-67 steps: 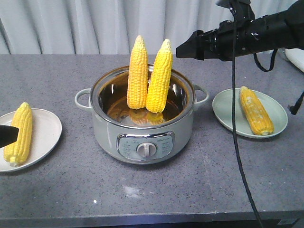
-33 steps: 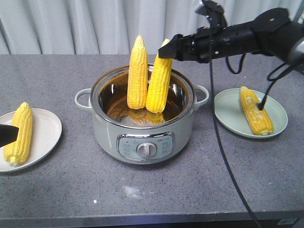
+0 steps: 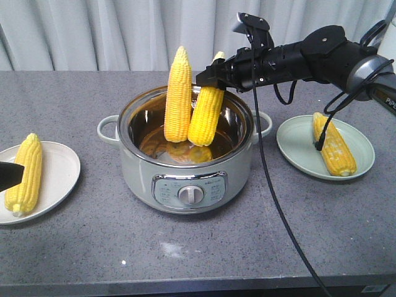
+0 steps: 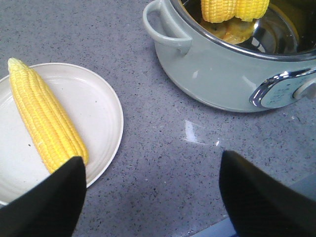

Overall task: Distribute corn equally
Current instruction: 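Lift the cob out of the pot with the right gripper and hold it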

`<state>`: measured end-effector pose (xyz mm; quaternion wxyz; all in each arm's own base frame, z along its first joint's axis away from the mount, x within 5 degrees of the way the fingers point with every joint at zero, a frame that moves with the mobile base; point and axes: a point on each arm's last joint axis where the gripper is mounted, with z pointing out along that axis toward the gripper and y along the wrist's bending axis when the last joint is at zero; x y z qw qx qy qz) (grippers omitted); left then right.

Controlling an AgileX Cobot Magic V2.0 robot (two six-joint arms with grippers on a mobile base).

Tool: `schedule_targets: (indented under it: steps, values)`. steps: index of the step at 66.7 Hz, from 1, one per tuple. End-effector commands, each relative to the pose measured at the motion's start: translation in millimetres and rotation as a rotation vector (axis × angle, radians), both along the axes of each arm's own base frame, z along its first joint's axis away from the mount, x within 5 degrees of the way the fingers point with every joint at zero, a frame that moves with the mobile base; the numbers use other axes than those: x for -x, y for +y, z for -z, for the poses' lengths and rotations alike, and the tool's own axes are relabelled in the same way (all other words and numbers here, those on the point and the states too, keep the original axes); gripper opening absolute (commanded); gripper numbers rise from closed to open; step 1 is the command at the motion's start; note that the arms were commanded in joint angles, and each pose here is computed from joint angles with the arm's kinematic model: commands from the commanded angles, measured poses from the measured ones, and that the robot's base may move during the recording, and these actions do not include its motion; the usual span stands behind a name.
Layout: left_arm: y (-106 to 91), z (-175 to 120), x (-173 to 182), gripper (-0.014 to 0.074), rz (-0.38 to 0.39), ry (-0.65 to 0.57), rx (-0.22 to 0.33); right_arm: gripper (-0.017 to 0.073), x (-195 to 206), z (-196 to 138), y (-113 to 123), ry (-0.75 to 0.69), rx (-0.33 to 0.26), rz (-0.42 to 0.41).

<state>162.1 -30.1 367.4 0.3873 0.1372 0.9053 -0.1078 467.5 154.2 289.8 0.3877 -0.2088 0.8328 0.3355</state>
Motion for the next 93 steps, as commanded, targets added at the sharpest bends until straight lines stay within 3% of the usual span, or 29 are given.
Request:
schedule_targets:
  steps: [1,11,35,54,60,66,72,79,93]
  values:
    - [-1.8,-12.2,-1.3,0.0544,-0.010,-0.081,0.035,0.0257,10.5,-47.1,-2.3,-0.114,-0.054,0.008]
    - [-1.8,-12.2,-1.3,0.0544,-0.010,-0.081,0.035,0.0160,12.4,-51.5,-2.7,-0.142,-0.043,-0.003]
    - [-1.8,-12.2,-1.3,0.0544,-0.010,-0.081,0.035,0.0158,31.6,-85.4,-5.3,-0.205,-0.051,-0.028]
    - [-1.8,-12.2,-1.2,0.0544,-0.009,-0.081,0.035,0.0158,71.1,-120.2,-9.2,-0.235,0.036,-0.169]
    - [-1.8,-12.2,-1.2,0.0544,-0.009,-0.081,0.035,0.0158,86.7,-132.8,-10.3,-0.218,0.032,-0.207]
    - [-1.8,-12.2,-1.2,0.0544,-0.009,-0.081,0.035,0.0158,101.4,-145.7,-14.8,-0.190,0.048,-0.191]
    - [-1.8,-12.2,-1.2,0.0544,-0.009,-0.081,0.035,0.0158,117.7,-158.6,-23.1,-0.182,0.121,-0.154]
    - [-1.8,-12.2,-1.2,0.0544,-0.009,-0.081,0.035,0.0158,135.3,-171.2,-29.8,-0.175,0.164,-0.137]
    - [-1.8,-12.2,-1.2,0.0544,-0.009,-0.081,0.034,0.0158,168.1,-180.2,-36.8,-0.187,0.152,-0.123]
